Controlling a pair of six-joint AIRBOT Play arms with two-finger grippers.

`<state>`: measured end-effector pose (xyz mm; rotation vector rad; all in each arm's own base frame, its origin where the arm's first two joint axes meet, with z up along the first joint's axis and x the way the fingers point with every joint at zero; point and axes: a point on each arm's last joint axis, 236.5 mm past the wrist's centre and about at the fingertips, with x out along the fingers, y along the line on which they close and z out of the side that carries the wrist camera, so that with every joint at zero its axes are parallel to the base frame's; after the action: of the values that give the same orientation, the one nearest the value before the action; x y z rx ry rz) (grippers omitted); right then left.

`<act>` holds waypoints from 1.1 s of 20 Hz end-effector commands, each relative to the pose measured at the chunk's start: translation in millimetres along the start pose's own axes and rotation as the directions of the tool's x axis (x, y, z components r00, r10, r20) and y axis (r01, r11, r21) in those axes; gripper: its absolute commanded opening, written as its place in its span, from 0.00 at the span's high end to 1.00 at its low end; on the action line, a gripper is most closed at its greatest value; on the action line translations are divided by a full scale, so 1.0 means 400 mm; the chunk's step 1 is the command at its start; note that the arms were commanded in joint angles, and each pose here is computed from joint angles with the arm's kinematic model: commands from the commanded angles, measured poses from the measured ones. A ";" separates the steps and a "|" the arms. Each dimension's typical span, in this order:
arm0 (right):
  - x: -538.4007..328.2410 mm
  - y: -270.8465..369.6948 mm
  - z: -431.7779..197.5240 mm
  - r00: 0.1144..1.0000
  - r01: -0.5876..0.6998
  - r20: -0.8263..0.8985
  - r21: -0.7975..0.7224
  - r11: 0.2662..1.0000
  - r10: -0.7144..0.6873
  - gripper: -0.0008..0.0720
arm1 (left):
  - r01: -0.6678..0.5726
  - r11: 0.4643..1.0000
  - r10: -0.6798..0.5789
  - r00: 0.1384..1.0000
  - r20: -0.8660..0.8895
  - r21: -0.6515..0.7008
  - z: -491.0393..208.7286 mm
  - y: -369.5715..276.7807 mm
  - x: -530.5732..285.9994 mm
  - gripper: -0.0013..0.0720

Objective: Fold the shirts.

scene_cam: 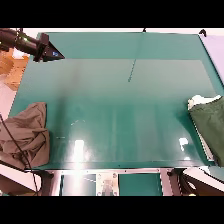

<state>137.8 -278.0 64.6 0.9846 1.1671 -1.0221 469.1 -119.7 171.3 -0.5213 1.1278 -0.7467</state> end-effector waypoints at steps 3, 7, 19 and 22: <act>-0.290 0.441 0.061 0.831 -0.439 0.209 -0.324 0.838 0.516 0.92 | -0.003 1.000 0.003 1.000 0.021 0.016 0.012 0.002 -0.001 0.95; -0.270 0.655 -0.177 0.804 -0.485 0.000 -0.579 0.656 0.594 0.96 | 0.004 1.000 -0.004 0.998 -0.059 0.014 -0.054 -0.045 0.017 0.96; 0.035 0.479 -0.829 0.823 -0.540 -0.403 -0.774 0.331 0.401 0.96 | -0.155 0.986 0.153 0.987 -0.039 -0.053 -0.569 -0.047 0.090 0.95; 0.035 0.472 -0.838 0.821 -0.548 -0.420 -0.768 0.331 0.386 0.96 | -0.147 0.988 0.143 0.988 -0.062 -0.055 -0.582 -0.053 0.090 0.95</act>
<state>250.9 80.8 26.8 0.4818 1.1896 0.1949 267.3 -162.6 91.3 -0.4604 1.2231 -0.6143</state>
